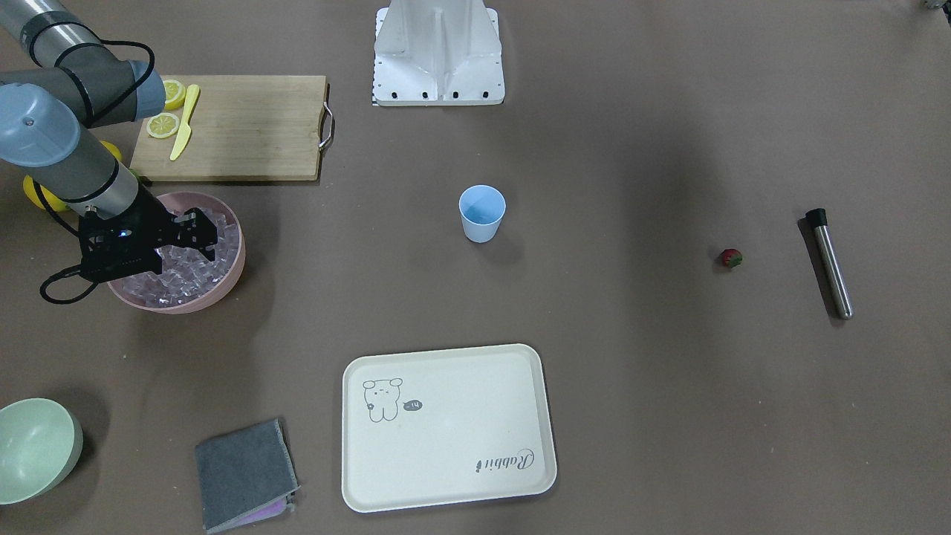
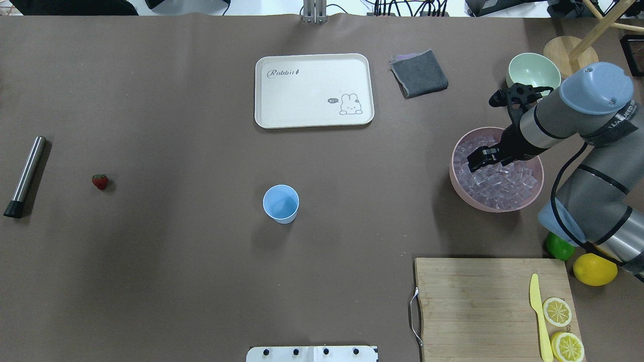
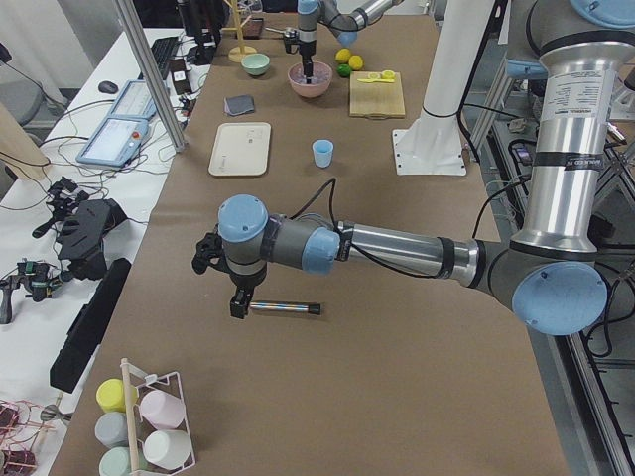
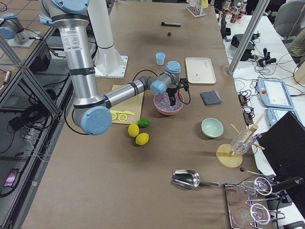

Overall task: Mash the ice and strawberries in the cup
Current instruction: 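Dip the scoop into the ice cubes and lift a scoopful, then carry the scoop of ice with the right gripper to the blue cup, then tilt the scoop over the blue cup to pour the ice in, then move the empty scoop back over the pink ice bowl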

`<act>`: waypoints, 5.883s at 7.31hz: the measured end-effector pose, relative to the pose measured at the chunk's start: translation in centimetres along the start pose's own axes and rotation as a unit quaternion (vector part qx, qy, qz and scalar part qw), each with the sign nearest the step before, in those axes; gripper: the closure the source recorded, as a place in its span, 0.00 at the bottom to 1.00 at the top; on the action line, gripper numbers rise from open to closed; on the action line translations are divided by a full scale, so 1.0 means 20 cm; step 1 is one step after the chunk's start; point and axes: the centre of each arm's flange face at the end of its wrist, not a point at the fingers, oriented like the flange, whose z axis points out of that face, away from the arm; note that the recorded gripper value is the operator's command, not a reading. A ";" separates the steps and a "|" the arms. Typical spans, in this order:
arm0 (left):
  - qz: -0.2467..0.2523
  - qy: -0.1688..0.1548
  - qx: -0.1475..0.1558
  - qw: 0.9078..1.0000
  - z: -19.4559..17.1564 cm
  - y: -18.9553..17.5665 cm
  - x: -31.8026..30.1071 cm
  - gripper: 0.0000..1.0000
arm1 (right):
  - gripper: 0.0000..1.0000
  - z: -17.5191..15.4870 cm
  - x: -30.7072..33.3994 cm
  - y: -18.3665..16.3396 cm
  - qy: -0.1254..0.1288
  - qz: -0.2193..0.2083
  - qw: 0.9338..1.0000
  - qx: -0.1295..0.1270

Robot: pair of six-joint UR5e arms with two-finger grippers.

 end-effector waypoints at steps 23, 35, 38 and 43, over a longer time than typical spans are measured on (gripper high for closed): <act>-0.011 0.001 -0.009 1.000 0.06 -0.07 -0.05 0.02 | 1.00 -0.45 -1.24 -0.16 -0.106 0.018 0.984 0.143; -0.022 0.001 -0.019 1.000 0.11 -0.20 -0.12 0.02 | 0.02 -0.06 -2.09 0.14 -0.092 -0.034 0.981 0.167; -0.023 0.000 -0.017 1.000 0.10 -0.22 -0.12 0.02 | 0.01 -0.06 -2.16 0.11 -0.095 -0.029 0.981 0.167; -0.018 0.001 -0.008 1.000 0.06 -0.24 -0.10 0.02 | 0.01 -0.33 -1.37 -0.20 -0.094 0.036 0.989 0.104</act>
